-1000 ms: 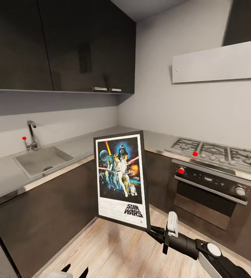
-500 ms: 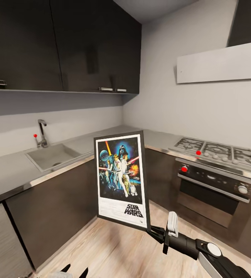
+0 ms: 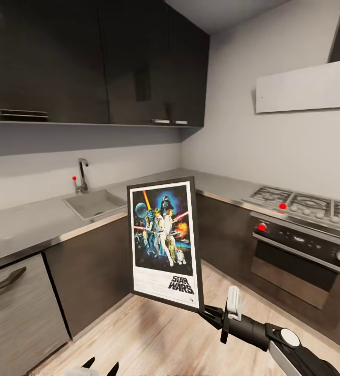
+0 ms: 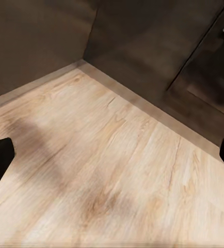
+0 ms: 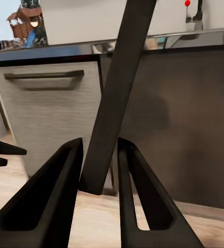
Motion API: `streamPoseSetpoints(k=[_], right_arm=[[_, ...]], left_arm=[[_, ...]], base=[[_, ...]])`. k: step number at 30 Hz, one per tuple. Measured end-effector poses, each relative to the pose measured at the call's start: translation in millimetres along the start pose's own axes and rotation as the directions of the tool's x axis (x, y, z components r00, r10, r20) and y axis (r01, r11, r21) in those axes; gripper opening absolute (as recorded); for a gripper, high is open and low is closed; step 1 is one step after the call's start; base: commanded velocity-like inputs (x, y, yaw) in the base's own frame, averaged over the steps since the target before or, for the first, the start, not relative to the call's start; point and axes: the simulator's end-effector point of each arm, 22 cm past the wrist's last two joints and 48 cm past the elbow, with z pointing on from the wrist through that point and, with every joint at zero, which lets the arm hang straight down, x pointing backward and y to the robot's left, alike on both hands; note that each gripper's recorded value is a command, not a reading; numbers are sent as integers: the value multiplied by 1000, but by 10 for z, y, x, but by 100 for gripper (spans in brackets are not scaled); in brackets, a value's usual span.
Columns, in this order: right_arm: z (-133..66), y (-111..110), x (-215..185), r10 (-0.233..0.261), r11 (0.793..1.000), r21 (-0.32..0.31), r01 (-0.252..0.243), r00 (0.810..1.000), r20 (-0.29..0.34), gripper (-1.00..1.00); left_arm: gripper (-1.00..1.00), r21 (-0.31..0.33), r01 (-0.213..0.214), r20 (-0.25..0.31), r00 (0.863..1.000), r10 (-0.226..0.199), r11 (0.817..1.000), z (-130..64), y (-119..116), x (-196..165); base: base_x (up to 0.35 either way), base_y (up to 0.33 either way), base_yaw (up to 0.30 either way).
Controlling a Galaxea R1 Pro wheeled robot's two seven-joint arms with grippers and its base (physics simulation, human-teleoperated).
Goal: Pick up the poster from the kitchen countertop and hang it on one of the wall nails in the kitchen.
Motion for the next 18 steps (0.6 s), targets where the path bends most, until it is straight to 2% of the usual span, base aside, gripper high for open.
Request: streamPoseSetpoints(k=[9,18], right_arm=[[2,-1,1,0,1000,-1,0,1000,0,-100],[2,-2,2,-1,1000,0,1,1000,-1,-100]], left_arm=[[100,-3,1,1,1000,-1,1000,2,10,-2],[100,-4,0,0,1000,0,1000,1,14,-1]], base=[[-235,0,263],[-111,0,286]])
